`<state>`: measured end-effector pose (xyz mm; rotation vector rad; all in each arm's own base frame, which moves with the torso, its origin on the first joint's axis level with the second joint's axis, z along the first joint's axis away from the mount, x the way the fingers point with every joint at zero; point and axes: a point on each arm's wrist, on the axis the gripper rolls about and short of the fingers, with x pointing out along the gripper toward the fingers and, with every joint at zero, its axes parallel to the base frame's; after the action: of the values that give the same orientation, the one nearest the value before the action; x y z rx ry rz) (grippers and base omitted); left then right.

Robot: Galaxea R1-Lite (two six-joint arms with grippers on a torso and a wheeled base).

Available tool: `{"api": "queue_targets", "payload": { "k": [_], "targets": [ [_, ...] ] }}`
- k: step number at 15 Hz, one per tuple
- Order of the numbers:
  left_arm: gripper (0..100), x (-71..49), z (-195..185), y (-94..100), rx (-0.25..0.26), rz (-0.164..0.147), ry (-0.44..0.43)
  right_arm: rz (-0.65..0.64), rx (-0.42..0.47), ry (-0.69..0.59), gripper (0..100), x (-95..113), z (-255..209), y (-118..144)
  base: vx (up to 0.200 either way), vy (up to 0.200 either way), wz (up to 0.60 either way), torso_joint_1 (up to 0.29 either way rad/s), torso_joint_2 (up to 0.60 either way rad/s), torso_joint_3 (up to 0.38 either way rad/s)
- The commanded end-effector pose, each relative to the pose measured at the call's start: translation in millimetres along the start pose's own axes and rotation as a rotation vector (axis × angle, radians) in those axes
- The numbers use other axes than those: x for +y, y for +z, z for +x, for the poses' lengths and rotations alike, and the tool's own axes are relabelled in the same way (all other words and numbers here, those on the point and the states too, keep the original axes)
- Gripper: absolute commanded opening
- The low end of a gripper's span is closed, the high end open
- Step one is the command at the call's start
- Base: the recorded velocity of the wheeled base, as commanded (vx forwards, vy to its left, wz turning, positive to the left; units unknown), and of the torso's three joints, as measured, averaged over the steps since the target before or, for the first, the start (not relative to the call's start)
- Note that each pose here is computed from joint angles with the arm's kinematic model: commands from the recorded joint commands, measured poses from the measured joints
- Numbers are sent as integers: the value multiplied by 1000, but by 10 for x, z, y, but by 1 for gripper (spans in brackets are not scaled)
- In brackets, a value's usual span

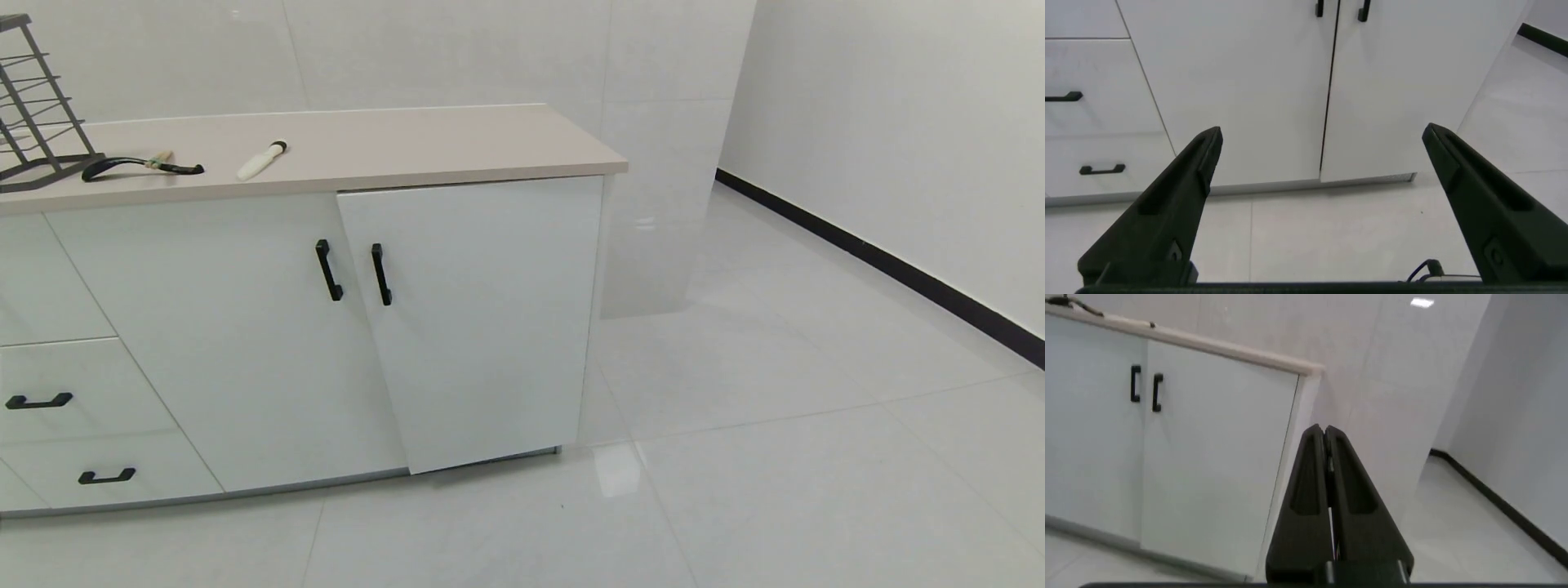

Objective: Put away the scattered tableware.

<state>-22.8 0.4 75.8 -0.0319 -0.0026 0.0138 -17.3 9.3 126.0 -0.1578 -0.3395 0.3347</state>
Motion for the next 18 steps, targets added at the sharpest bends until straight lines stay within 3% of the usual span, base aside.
{"api": "queue_targets", "payload": {
  "k": [1, 2, 4, 6, 7, 13, 18],
  "targets": [
    [100, 0, 0, 0, -1, 0, 1, 59, 178, -87, 0, 36, -98, -241, 0, 0, 0, 0, 0, 0],
    [100, 0, 0, 0, -1, 0, 1, 83, 253, -51, 0, 70, -174, -366, 0, 0, 0, 0, 0, 0],
    [100, 0, 0, 0, -1, 0, 1, 92, 270, -67, 0, 73, -187, -388, 0, 0, 0, 0, 0, 0],
    [100, 0, 0, 0, -1, 0, 1, 101, 293, -189, 0, 48, -193, -401, 0, 0, 0, 0, 0, 0],
    [100, 0, 0, 0, -1, 0, 1, 123, 367, -305, 0, 36, -220, -466, 0, 0, 0, 0, 0, 0],
    [100, 0, 0, 0, -1, 3, 0, 175, 357, -311, 0, 37, -219, -465, 0, 0, 0, 0, 0, 0],
    [100, 0, 0, -1, 1, 4, 0, 177, 357, -309, 0, 37, -219, -465, 0, 200, 0, 6, 2, -1]
  ]
}}
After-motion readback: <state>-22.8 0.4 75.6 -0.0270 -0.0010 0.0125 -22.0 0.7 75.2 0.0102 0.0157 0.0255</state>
